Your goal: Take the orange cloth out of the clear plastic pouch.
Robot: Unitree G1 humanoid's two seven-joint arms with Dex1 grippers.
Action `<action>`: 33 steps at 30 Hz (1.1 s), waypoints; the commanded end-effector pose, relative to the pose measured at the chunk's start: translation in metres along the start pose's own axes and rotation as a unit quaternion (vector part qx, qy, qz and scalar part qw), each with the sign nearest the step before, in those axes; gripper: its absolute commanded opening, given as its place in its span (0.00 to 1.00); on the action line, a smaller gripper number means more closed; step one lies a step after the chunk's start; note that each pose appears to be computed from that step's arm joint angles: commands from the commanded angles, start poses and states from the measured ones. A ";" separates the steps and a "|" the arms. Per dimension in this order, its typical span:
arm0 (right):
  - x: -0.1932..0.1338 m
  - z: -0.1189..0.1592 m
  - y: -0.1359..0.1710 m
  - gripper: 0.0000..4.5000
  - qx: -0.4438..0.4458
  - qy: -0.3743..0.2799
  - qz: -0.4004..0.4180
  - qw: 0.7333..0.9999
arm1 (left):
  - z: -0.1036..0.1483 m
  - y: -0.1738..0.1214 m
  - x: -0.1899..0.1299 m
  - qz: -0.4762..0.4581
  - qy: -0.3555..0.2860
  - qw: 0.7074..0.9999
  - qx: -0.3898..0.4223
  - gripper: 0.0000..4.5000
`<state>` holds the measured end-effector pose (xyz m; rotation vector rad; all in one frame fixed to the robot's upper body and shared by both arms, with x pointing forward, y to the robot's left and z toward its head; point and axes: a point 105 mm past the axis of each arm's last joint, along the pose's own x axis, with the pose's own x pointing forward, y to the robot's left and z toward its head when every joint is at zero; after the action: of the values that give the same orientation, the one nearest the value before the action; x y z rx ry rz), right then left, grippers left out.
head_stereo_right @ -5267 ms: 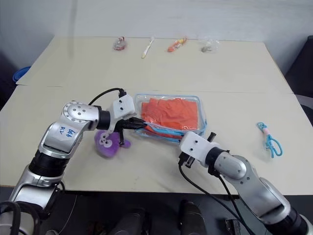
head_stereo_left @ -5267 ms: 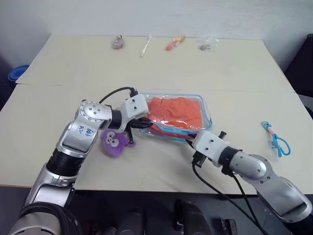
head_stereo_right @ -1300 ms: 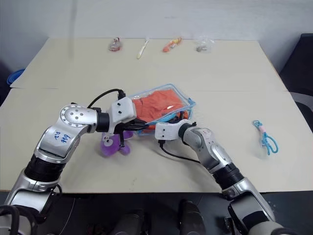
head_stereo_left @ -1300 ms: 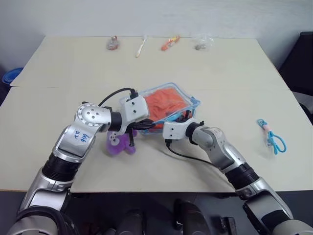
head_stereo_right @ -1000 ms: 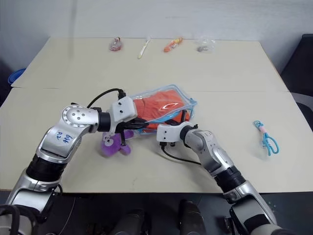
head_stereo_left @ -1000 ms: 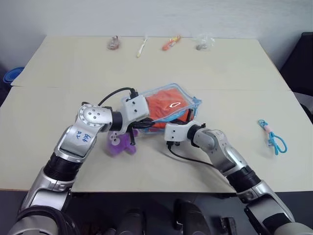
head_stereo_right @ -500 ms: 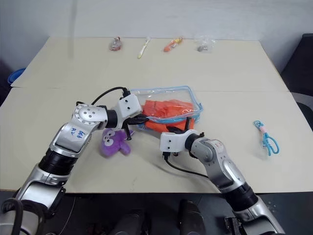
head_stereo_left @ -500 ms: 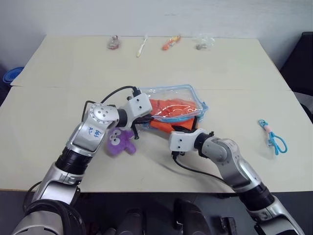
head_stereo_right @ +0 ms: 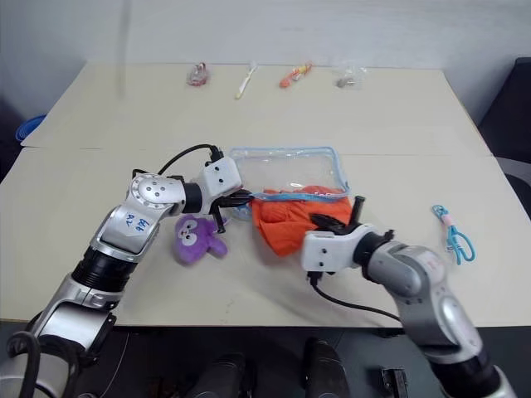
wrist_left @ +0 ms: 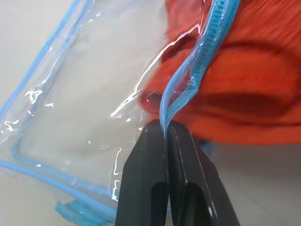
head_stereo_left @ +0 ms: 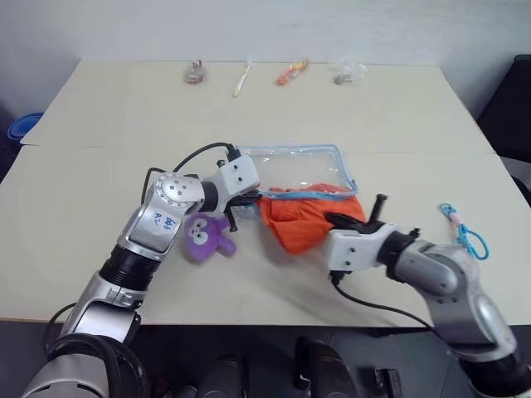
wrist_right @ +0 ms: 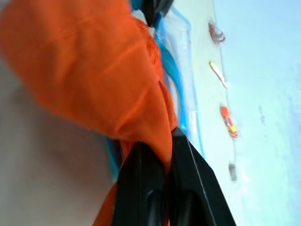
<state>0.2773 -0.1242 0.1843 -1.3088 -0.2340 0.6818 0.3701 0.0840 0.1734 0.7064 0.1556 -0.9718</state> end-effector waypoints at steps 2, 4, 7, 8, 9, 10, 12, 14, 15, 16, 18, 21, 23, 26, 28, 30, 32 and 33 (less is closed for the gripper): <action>-0.030 -0.001 -0.031 0.01 -0.028 0.022 -0.039 0.999 | -0.001 0.008 -0.004 0.018 0.001 1.000 0.010 0.00; -0.040 -0.002 -0.041 0.01 -0.018 0.028 -0.051 0.998 | -0.004 0.008 -0.004 0.019 0.002 1.000 0.005 0.00; -0.052 0.000 -0.055 0.00 -0.006 0.031 -0.069 0.997 | -0.006 0.009 -0.003 0.022 0.001 1.000 -0.003 0.15; -0.057 -0.002 -0.060 0.00 -0.006 0.039 -0.076 0.996 | -0.005 0.008 -0.003 0.018 -0.003 1.000 -0.003 0.22; -0.060 -0.003 -0.063 0.00 -0.005 0.044 -0.079 0.996 | -0.005 0.007 -0.004 0.015 -0.007 1.000 -0.004 0.29; -0.063 -0.006 -0.067 0.00 -0.004 0.054 -0.085 0.995 | -0.004 0.007 -0.004 0.015 -0.010 1.000 -0.004 0.36; -0.068 -0.011 -0.071 0.00 -0.005 0.069 -0.089 0.994 | -0.001 0.006 -0.006 0.012 -0.018 1.000 -0.006 0.51; -0.078 -0.025 -0.081 0.00 -0.006 0.100 -0.103 0.990 | 0.005 0.003 -0.013 -0.006 -0.037 0.999 -0.017 0.65; -0.082 -0.031 -0.085 0.00 -0.008 0.111 -0.108 0.988 | 0.007 0.004 -0.018 -0.007 -0.040 0.999 -0.019 0.71; -0.085 -0.034 -0.087 0.00 -0.007 0.116 -0.110 0.987 | 0.007 0.008 -0.022 0.001 -0.042 0.999 -0.025 0.80; -0.085 -0.032 -0.086 0.00 0.005 0.098 -0.100 0.990 | 0.005 0.018 -0.026 0.025 -0.038 0.998 -0.031 0.94; -0.078 -0.015 -0.075 0.00 0.029 0.041 -0.063 0.997 | 0.004 0.025 -0.022 0.041 -0.035 0.998 -0.031 1.00; -0.070 -0.005 -0.068 0.00 0.033 0.012 -0.047 0.998 | 0.011 0.021 -0.015 0.033 -0.047 0.998 -0.023 1.00; -0.060 0.005 -0.057 0.00 0.030 -0.017 -0.028 0.999 | 0.031 0.012 -0.011 0.008 -0.082 0.996 -0.013 1.00; -0.054 0.010 -0.051 0.00 0.030 -0.032 -0.022 0.999 | 0.042 0.005 -0.011 -0.013 -0.101 0.995 -0.008 1.00; -0.050 0.012 -0.050 0.00 0.033 -0.040 -0.025 0.998 | 0.047 -0.002 -0.010 -0.031 -0.109 0.994 0.005 1.00; -0.046 0.011 -0.048 0.00 0.034 -0.044 -0.027 0.998 | 0.049 -0.005 -0.008 -0.034 -0.106 0.994 0.013 1.00; -0.045 0.012 -0.046 0.00 0.032 -0.047 -0.025 0.998 | 0.047 -0.004 -0.006 -0.031 -0.100 0.994 0.015 1.00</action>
<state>0.2534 -0.1493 0.2314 -1.1865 -0.2534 0.7281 0.3584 0.0657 0.1973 0.5884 0.0469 -1.0862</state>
